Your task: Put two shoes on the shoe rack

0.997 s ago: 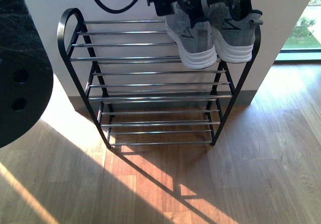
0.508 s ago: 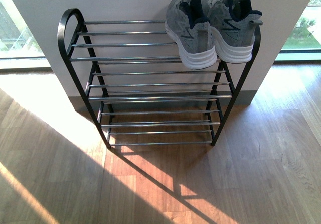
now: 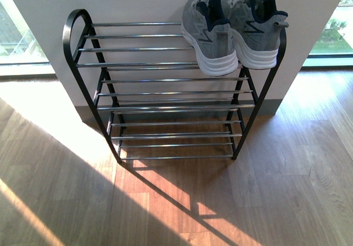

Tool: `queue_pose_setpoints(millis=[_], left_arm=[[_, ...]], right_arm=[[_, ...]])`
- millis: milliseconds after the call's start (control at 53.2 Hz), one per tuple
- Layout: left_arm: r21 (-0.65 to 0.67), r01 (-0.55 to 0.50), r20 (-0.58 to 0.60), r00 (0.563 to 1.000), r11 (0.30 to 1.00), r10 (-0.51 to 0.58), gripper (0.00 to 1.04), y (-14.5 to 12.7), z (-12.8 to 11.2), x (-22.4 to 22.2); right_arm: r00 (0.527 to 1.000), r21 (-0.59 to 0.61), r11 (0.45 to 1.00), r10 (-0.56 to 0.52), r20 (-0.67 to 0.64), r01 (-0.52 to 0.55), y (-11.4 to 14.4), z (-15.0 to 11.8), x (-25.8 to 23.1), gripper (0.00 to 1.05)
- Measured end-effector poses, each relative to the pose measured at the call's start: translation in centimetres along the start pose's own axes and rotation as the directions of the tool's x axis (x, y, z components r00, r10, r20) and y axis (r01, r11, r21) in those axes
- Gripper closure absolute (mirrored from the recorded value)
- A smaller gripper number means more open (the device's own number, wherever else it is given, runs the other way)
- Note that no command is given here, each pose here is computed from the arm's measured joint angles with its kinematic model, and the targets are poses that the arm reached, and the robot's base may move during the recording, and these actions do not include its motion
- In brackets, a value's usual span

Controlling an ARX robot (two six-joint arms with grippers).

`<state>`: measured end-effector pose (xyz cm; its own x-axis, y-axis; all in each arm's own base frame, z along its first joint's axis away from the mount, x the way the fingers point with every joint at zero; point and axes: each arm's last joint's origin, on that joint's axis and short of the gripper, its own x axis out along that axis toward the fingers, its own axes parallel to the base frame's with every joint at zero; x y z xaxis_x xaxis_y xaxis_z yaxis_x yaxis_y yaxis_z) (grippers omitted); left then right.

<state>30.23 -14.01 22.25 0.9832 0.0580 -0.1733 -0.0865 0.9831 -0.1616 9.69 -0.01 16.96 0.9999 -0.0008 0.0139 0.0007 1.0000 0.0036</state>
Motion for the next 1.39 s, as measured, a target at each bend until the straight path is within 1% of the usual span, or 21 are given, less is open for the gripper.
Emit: queue_pose_setpoints(millis=[56, 132, 207, 245, 301, 339, 395, 433, 489, 640, 865, 922, 960, 1035, 1392], left_arm=[[0.057, 0.071, 0.063, 0.995, 0.996, -0.074, 0.32, 1.5, -0.7, -0.8], [0.096, 0.091, 0.122, 0.987, 0.991, -0.103, 0.43, 3.3, -1.1, -2.2], [0.117, 0.084, 0.159, 0.982, 0.990, -0.102, 0.54, 5.1, -1.0, -3.5], [0.126, 0.070, 0.170, 0.981, 0.990, -0.091, 0.61, 6.1, -1.1, -4.2], [0.145, 0.063, 0.164, 0.983, 0.987, -0.087, 0.75, 7.9, -1.7, -5.3], [0.153, 0.069, 0.154, 0.984, 0.986, -0.093, 0.82, 8.6, -2.2, -5.9], [0.163, 0.075, 0.145, 0.984, 0.984, -0.099, 0.97, 9.8, -2.9, -7.0], [0.163, 0.075, 0.148, 0.984, 0.984, -0.100, 1.04, 10.3, -3.0, -7.5], [0.164, 0.068, 0.155, 0.983, 0.984, -0.093, 1.04, 11.3, -3.3, -8.5], [0.166, 0.069, 0.150, 0.984, 0.984, -0.094, 1.04, 13.0, -4.1, -10.4], [0.165, 0.064, 0.151, 0.985, 0.984, -0.089, 1.04, 14.3, -4.8, -12.2], [0.163, 0.063, 0.167, 0.982, 0.985, -0.091, 1.04, 14.7, -5.3, -12.7], [0.168, 0.087, 0.150, 0.982, 0.982, -0.113, 1.04, 15.2, -5.7, -12.9], [0.165, 0.060, 0.142, 0.986, 0.985, -0.084, 1.04, 16.0, -6.0, -13.4], [0.165, 0.062, 0.167, 0.982, 0.984, -0.090, 1.04, 16.1, -5.5, -15.1]], right_arm=[[1.000, 0.000, 1.000, -0.001, 0.000, 0.001, 0.0, 0.0, 0.0, 1.03], [1.000, 0.000, 1.000, -0.001, 0.000, 0.001, 0.0, 0.0, 0.0, 1.03], [1.000, 0.000, 1.000, 0.000, 0.000, 0.000, 0.0, 0.0, 0.0, 1.03], [1.000, 0.000, 1.000, 0.000, 0.000, 0.000, 0.0, 0.0, 0.0, 1.03], [1.000, 0.000, 1.000, 0.000, 0.000, 0.000, 0.0, 0.0, 0.0, 1.03], [1.000, 0.000, 1.000, 0.000, 0.000, 0.000, 0.0, 0.0, 0.0, 1.03], [1.000, 0.000, 1.000, -0.001, 0.000, 0.001, 0.0, 0.0, 0.0, 1.03], [1.000, 0.000, 1.000, -0.001, 0.000, 0.001, 0.0, 0.0, 0.0, 1.03], [1.000, 0.000, 1.000, -0.001, 0.000, 0.001, 0.0, 0.0, 0.0, 1.03], [1.000, 0.000, 1.000, -0.001, 0.000, 0.001, 0.0, 0.0, 0.0, 1.03], [1.000, 0.000, 1.000, -0.001, 0.000, 0.001, 0.0, 0.0, 0.0, 1.03], [1.000, 0.000, 1.000, -0.001, 0.000, 0.001, 0.0, 0.0, 0.0, 1.03], [1.000, 0.000, 1.000, 0.000, 0.000, 0.000, 0.0, 0.0, 0.0, 1.03], [1.000, 0.000, 1.000, -0.001, 0.000, 0.001, 0.0, 0.0, 0.0, 1.03], [1.000, 0.000, 1.000, 0.000, 0.000, 0.000, 0.0, 0.0, 0.0, 1.03]])
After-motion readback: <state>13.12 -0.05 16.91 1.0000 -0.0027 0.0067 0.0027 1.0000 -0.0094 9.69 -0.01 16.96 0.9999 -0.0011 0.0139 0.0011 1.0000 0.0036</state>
